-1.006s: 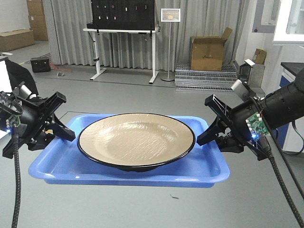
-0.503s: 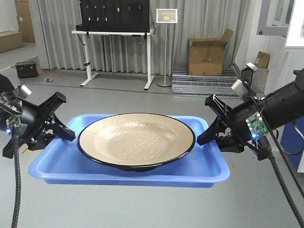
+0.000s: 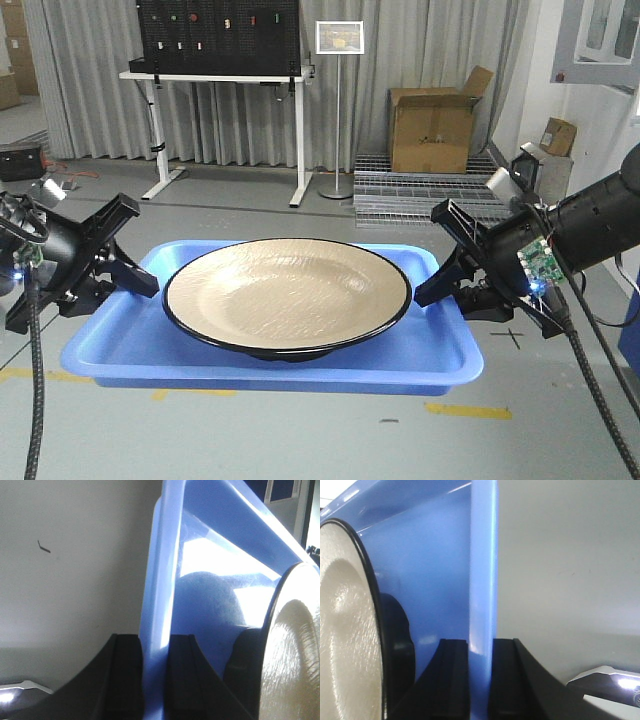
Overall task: Place disk in tray to left cabinet
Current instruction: 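Hold the tray level with both grippers while driving to the cabinet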
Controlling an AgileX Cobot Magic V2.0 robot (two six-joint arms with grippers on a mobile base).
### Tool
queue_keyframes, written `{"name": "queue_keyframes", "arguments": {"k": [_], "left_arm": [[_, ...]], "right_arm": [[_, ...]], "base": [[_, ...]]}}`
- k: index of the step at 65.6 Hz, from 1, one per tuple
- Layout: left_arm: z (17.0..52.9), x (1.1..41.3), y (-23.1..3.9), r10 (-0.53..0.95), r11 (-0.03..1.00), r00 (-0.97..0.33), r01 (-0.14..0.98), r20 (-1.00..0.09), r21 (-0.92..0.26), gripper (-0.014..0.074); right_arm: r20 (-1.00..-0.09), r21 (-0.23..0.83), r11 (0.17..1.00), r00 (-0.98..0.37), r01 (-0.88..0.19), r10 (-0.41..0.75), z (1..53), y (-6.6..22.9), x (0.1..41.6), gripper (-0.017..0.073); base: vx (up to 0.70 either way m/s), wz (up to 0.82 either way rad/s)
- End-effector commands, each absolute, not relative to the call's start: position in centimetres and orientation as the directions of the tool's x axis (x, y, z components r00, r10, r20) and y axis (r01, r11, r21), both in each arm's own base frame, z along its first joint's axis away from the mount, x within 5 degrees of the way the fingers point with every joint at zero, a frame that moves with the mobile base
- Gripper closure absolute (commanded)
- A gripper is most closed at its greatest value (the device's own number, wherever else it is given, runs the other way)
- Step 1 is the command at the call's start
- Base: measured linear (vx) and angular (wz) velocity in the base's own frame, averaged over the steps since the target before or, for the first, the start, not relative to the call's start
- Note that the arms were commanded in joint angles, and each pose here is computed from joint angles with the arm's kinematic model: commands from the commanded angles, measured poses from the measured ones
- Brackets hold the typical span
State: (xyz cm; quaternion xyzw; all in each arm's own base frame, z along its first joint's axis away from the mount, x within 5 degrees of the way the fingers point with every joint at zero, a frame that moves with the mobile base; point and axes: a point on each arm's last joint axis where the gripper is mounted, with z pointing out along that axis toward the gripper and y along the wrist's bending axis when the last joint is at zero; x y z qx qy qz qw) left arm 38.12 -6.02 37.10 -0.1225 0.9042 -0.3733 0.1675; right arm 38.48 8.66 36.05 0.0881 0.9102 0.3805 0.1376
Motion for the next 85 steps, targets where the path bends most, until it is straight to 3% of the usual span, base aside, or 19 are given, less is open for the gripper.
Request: {"name": "queue_keyframes", "arguments": {"k": [1,85], "left_arm": [[41.53,35.86,-8.54,-0.329,0.497,-0.931,-0.03,-0.156,-0.867,0.0594],[41.54,35.87,-8.53,-0.33,0.497,-0.931,-0.03,-0.157,-0.867,0.0594]], "right_arm": [[-0.186,0.87,0.492,-0.942,-0.027,0.277,40.95,10.88,36.56,0.0564],[-0.185,0.87,0.492,-0.943,-0.026,0.276,40.92,10.88,36.55,0.0564]], "base": [[0.67,-0.06],[0.67,-0.07]]}}
